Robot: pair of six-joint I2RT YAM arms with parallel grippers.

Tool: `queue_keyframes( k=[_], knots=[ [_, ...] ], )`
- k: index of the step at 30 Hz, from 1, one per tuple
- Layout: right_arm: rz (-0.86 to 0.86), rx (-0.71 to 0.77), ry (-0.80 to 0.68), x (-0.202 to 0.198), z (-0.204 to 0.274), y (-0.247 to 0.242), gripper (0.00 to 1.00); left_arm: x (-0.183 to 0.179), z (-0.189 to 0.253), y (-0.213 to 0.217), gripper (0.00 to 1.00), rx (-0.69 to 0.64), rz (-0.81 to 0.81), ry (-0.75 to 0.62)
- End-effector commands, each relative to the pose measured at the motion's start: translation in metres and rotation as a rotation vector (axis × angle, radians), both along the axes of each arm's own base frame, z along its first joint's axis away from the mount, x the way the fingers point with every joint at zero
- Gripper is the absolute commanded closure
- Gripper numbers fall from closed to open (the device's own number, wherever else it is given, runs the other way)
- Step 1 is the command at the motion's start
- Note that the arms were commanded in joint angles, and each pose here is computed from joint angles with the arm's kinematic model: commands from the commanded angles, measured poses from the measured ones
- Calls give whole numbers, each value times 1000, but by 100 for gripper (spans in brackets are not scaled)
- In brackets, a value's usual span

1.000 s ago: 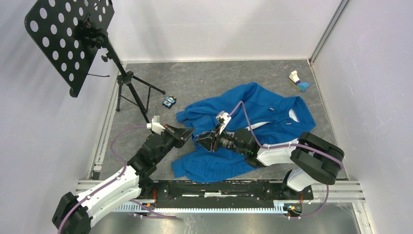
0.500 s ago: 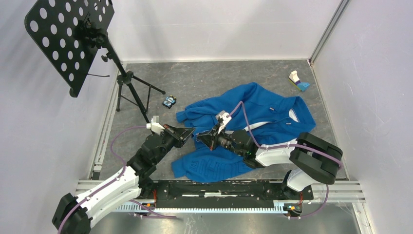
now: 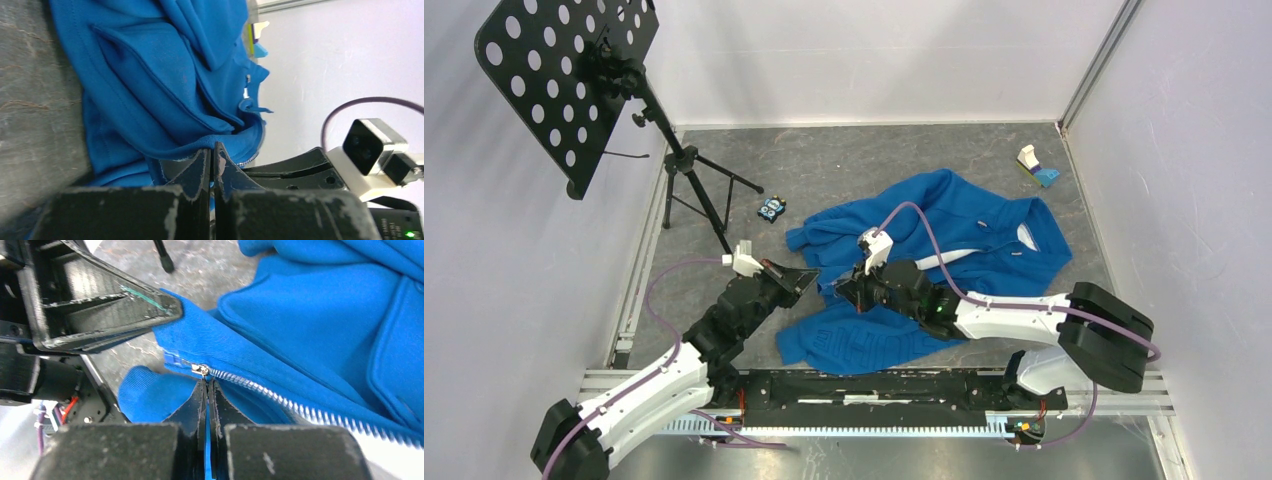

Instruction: Zip up the jacket

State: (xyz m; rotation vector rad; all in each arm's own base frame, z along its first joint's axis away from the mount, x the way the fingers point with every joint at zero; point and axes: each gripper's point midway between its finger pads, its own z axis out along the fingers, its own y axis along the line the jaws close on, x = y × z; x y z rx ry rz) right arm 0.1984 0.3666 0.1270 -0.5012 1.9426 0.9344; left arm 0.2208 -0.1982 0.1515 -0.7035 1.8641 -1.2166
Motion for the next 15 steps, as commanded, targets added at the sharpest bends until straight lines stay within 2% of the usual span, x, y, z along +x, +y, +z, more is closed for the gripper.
queue_keyframes(
  k=[1, 5, 9, 12, 15],
  knots=[
    [-60, -164, 28, 1, -24, -31, 100, 7, -2, 10, 98, 155, 13, -72],
    [8, -127, 0, -4, -16, -19, 100, 2, -8, 5, 98, 165, -30, -56],
    [-50, -195, -40, 7, -15, -32, 100, -3, -12, 4, 98, 174, -54, -45],
    [-12, -271, -101, 6, -10, -42, 100, -2, -7, 11, 98, 197, -25, -64],
    [5, -429, -158, 12, -5, -58, 100, 2, 0, 26, 98, 273, 28, -75]
  ],
)
